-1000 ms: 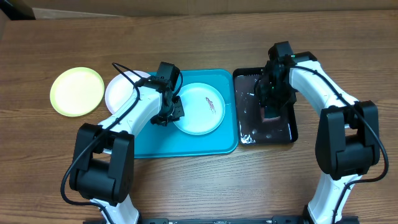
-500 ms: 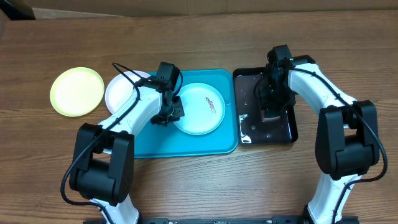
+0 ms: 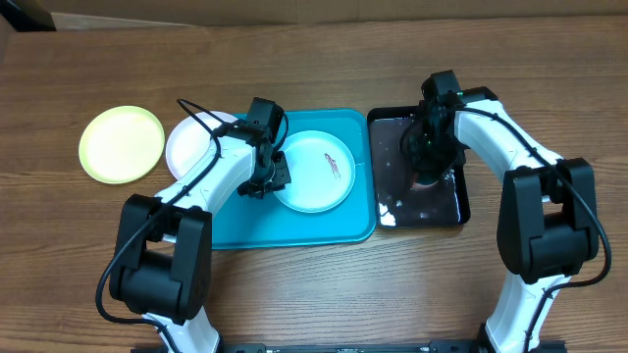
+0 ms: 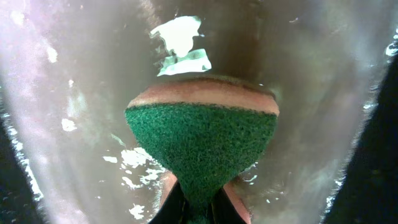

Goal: Clean dirty plates on tray and stack at the side
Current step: 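Carry the sponge with the right gripper over the light-blue plate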

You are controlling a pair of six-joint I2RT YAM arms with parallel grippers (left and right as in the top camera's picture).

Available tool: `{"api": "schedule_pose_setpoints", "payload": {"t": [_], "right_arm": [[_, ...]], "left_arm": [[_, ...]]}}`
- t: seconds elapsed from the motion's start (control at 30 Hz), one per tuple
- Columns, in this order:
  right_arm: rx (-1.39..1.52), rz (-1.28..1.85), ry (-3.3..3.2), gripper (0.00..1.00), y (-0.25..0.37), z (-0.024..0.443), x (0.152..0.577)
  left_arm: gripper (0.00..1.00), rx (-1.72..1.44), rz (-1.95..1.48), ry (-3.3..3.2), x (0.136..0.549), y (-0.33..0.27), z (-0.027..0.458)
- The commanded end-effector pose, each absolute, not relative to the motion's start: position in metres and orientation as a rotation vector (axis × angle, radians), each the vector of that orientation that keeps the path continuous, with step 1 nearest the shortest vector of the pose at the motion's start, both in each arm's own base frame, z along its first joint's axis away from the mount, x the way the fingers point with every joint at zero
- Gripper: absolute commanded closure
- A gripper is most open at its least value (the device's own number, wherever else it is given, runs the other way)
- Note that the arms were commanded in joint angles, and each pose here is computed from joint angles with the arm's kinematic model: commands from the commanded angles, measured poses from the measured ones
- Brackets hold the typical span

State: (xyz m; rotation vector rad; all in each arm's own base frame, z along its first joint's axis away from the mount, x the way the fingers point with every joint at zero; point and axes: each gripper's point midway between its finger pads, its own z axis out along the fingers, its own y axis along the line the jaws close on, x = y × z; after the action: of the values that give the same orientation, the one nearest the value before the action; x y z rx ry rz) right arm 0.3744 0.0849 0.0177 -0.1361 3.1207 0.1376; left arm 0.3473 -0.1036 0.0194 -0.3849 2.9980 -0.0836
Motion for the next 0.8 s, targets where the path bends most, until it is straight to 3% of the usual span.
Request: {"api": "schedule_pose_setpoints", "payload": {"t": [0.0,0.17,0.33,0.5,0.73,0.77], "right_arm": [[-0.147,0.259,3.084,0.96,0.1,0.037,0.378],[-0.149,0.267,3.07,0.96,0.103,0.068,0.388],[-0.148,0.255,3.067,0.96,0.102,0.091,0.392],[-0.147,0.249,3.083,0.96,0.101,0.089,0.388],[-0.147,0.282,3.097,0.96,0.104,0.084,0.383],[-0.147,0.288,3.096,0.92,0.105,0.085,0.383]], "left_arm": [[0.67,-0.368,-0.061,3.019,0.343,-0.104,0.013],[0.68,-0.369,-0.062,3.015,0.343,-0.104,0.013],[0.76,-0.37,-0.055,3.01,0.344,-0.103,0.013],[0.95,-0.37,-0.057,3.007,0.345,-0.103,0.013],[0.96,-0.37,-0.059,3.005,0.346,-0.103,0.013],[0.96,-0.37,-0.059,3.005,0.346,-0.103,0.013]]}}
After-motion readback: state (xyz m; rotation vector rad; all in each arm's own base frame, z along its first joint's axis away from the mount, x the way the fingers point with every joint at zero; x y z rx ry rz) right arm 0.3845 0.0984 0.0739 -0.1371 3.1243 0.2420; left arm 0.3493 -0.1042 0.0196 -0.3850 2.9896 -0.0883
